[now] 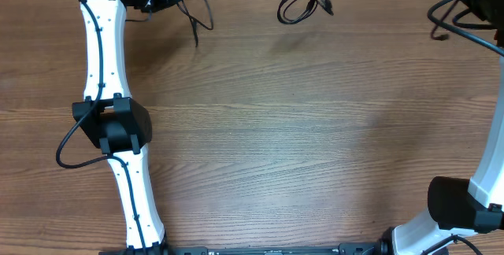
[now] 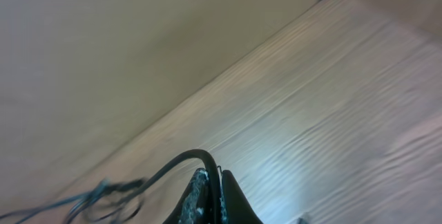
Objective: Untangle cables
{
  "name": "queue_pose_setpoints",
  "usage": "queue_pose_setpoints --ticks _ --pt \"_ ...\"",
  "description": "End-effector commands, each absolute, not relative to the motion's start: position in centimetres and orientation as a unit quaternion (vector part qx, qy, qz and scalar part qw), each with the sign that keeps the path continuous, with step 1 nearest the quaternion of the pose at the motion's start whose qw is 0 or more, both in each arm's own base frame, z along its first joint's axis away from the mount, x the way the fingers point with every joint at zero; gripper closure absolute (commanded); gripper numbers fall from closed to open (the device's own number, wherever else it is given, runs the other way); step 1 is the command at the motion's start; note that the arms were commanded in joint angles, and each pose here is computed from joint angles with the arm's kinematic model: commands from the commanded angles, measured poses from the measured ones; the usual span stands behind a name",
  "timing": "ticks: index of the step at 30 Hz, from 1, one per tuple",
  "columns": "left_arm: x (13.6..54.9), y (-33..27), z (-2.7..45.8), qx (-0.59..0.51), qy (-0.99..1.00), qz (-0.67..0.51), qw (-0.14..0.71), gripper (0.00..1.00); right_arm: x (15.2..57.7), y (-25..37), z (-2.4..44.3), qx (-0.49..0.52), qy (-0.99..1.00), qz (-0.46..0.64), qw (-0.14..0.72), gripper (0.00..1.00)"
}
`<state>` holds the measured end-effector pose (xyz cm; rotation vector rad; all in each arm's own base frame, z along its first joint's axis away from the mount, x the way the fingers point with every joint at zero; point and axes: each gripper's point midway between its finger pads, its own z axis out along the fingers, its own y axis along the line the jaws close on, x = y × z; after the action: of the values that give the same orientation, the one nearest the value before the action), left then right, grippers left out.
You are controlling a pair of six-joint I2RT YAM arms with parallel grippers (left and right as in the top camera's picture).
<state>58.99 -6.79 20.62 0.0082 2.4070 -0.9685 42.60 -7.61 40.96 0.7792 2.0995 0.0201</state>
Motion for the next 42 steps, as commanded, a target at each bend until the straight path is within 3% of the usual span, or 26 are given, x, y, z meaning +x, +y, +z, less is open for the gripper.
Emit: queue_pose_setpoints --ticks 1,11,17,26,30,37,42 --pt "58.4 -7.4 24.1 0.007 0.889 -0.349 0.296 0.96 40.6 -12.4 43.3 0.333 0.812 -0.114 0.465 0.96" --pt "56.1 -2.5 24.3 -0.059 0.935 -0.201 0.287 0.96 35.7 -22.2 43.7 0.423 0.761 -0.220 0.439 0.96" --pt "53.7 0.0 31.0 -0.074 0.922 -0.142 0.352 0.96 35.7 -23.3 42.8 0.420 0.778 -0.166 0.436 0.96" --pt "43.4 6.9 45.9 -0.148 0.855 0.052 0.494 0.96 36.8 -23.8 41.3 0.401 0.797 -0.172 0.418 0.96" --pt "38.2 8.9 49.9 -0.184 0.823 0.110 0.526 0.96 37.6 -24.2 40.1 0.401 0.803 -0.172 0.405 0.96" --pt "31.3 12.8 53.4 -0.247 0.775 0.222 0.537 0.96 39.0 -24.9 37.5 0.400 0.818 -0.174 0.376 0.96" --pt "31.0 13.3 52.9 -0.251 0.781 0.221 0.527 0.96 39.7 -25.0 35.7 0.391 0.832 -0.172 0.353 0.96"
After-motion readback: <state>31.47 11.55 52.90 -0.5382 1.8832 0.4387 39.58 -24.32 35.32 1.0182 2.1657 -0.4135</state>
